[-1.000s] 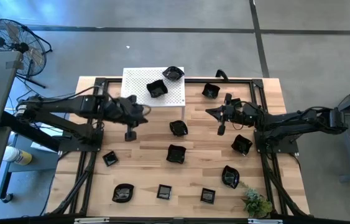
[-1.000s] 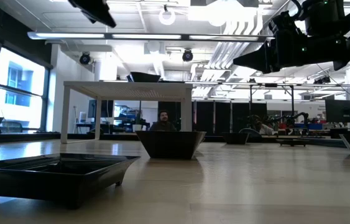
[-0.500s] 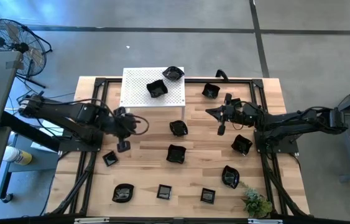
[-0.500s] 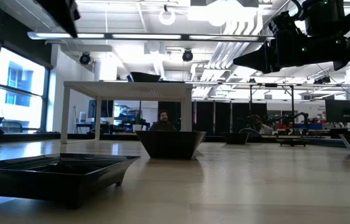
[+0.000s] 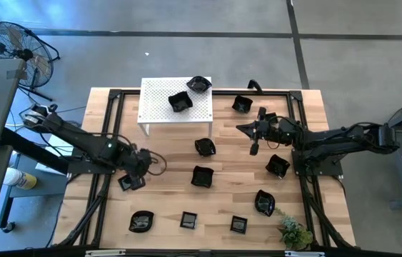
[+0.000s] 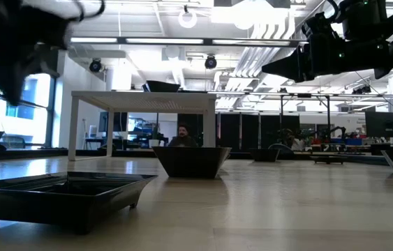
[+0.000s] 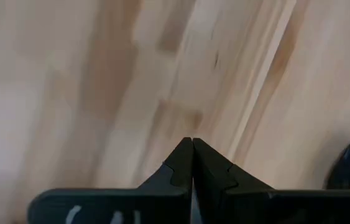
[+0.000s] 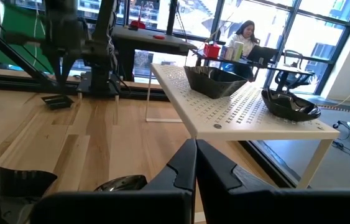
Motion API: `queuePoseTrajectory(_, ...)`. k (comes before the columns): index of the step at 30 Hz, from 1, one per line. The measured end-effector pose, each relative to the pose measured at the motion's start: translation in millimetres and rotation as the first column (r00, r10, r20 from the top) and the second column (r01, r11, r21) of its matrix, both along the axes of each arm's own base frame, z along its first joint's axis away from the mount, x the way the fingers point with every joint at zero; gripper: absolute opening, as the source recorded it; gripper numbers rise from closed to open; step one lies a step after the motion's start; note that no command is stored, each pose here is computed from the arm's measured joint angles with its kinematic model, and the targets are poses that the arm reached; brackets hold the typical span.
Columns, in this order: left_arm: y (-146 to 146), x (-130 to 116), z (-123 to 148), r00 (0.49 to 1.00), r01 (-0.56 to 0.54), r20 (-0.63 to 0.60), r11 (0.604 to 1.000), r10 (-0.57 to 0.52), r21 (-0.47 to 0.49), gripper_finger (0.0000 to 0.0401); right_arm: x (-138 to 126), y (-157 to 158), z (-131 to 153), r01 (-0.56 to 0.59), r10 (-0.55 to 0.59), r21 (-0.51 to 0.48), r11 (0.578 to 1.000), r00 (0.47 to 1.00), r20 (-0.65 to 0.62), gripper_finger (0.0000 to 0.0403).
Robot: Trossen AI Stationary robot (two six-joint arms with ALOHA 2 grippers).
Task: Pick & Place Mini shaped plates
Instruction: Put the black square plate on the shelf
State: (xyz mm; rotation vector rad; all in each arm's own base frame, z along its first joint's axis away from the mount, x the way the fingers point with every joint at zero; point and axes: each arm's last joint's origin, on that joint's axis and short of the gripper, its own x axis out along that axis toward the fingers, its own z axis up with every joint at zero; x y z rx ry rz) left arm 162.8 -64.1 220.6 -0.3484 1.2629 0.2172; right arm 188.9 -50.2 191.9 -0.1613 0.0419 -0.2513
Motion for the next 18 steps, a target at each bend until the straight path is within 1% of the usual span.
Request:
queuePoseTrajectory(2, 0, -4, -11, 0.999, -0.004, -0.045, 0.999, 0.002, -0.046, 0.0006, 0, 0, 0, 0.0, 0.0, 0.0, 1.0, 1.0, 0.0, 0.0002)
queuePoseTrajectory(5, 1, -8, -22, 0.996, 0.013, -0.085, 0.998, -0.019, -0.062, 0.0019, 0, 0, 0, 0.0, 0.0, 0.002, 1.0, 1.0, 0.001, 0.0002)
queuePoseTrajectory(7, 1, -10, -25, 0.994, 0.06, -0.09, 0.997, -0.064, -0.05, 0.0032, 0, 0, 0, 0.0, 0.0, 0.003, 1.0, 1.0, 0.001, 0.0002)
queuePoseTrajectory(10, 1, -9, -27, 0.983, 0.164, -0.084, 0.986, -0.166, -0.03, 0.0056, 0, 0, 0, 0.0, 0.0, 0.004, 1.0, 1.0, 0.001, 0.0003)
queuePoseTrajectory(13, 0, -7, -29, 0.955, 0.281, -0.097, 0.96, -0.281, -0.014, 0.0075, 0, 0, 0, 0.0, 0.0, 0.003, 1.0, 1.0, 0.001, 0.0002)
queuePoseTrajectory(18, -4, -3, -40, 0.882, 0.44, -0.164, 0.896, -0.442, -0.051, 0.0085, 0, 0, 0, 0.0, 0.0, 0.004, 1.0, 1.0, 0.001, 0.0002)
